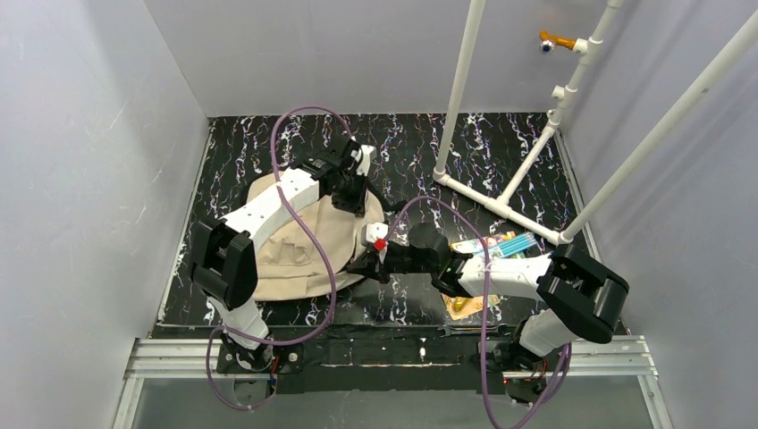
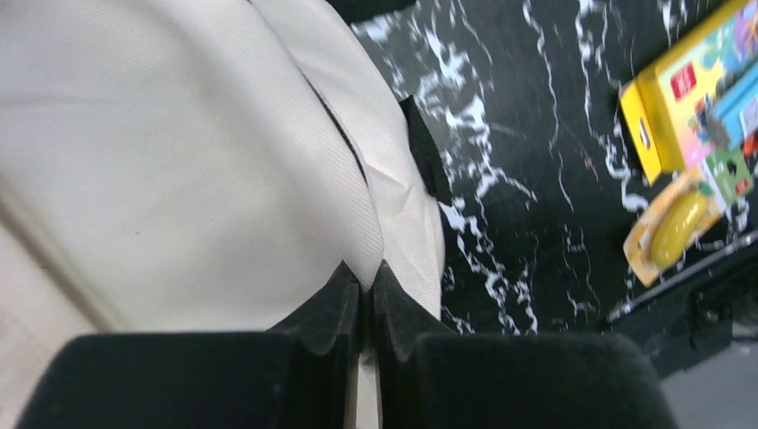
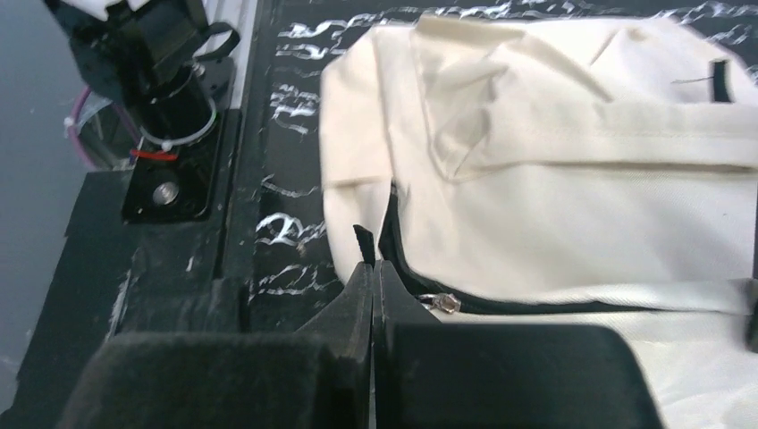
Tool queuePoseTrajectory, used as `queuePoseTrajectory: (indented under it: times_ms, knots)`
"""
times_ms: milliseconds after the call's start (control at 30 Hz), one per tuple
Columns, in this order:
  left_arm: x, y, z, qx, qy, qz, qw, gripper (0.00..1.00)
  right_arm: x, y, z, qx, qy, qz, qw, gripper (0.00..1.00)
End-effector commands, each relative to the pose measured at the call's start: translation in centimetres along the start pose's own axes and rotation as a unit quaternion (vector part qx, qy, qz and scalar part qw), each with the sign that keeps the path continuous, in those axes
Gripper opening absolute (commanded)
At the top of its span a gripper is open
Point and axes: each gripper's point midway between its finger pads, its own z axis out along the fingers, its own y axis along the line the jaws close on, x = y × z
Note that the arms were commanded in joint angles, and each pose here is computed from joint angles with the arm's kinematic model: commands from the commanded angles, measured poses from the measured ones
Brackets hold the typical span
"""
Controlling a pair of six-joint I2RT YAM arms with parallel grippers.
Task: Pack the student bag
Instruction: Zip the student bag at the center of the board.
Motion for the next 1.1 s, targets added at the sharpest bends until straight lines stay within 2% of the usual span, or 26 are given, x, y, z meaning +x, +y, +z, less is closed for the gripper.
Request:
queuePoseTrajectory:
  times_ms: [0,67,133,267,300,367,500,667,733,800,900,1033,1067]
  knots:
    - [-11.2,2.1,-5.0,-0.065,-0.241,-0.008,0.968,0.00,-5.7,0.1,1.6,-0.027,-0.065,-0.034,0.997,0.01]
    - [-13.8,2.7,-6.0,-0.080,-0.312,-0.018,0.946,0.00,-7.0,0.7,2.5,-0.051,-0.086,-0.032,0.994,0.01]
    - [-15.9,3.2,-6.8,-0.090,-0.351,-0.026,0.932,0.00,-7.0,2.4,3.5,-0.090,-0.098,-0.012,0.991,0.01]
    - [-18.6,5.0,-7.9,-0.111,-0.362,-0.078,0.922,0.00,-2.4,6.8,5.4,-0.142,-0.076,0.034,0.986,0.01]
    - [-18.9,5.4,-8.1,-0.116,-0.364,-0.086,0.920,0.00,-2.2,7.4,5.5,-0.146,-0.091,0.039,0.984,0.01]
    - [-19.0,6.1,-8.3,-0.129,-0.366,-0.096,0.916,0.00,-0.8,8.0,5.8,-0.145,-0.080,0.045,0.985,0.01]
    - [-18.8,6.3,-8.8,-0.138,-0.373,-0.091,0.913,0.00,-0.9,8.4,5.0,-0.139,-0.060,0.019,0.988,0.01]
    - [-19.2,6.5,-9.4,-0.147,-0.364,-0.057,0.918,0.00,1.1,12.3,3.0,-0.177,-0.010,-0.009,0.984,0.01]
    - [-19.0,6.1,-9.8,-0.142,-0.353,-0.041,0.924,0.00,2.1,12.3,2.2,-0.160,0.006,0.005,0.987,0.01]
    - [-17.8,4.9,-9.6,-0.110,-0.330,-0.016,0.937,0.00,2.2,10.5,1.9,-0.102,0.010,0.011,0.995,0.01]
    - [-14.6,2.4,-8.9,-0.038,-0.289,0.005,0.957,0.00,1.8,7.0,1.6,-0.038,0.039,0.006,0.998,0.01]
    - [-10.7,-0.7,-8.4,0.059,-0.261,0.018,0.963,0.00,-0.1,2.4,-0.1,0.070,0.035,0.023,0.997,0.01]
    - [-9.9,-1.5,-8.3,0.083,-0.254,0.024,0.963,0.00,-0.4,1.6,-0.7,0.092,0.031,0.038,0.995,0.34]
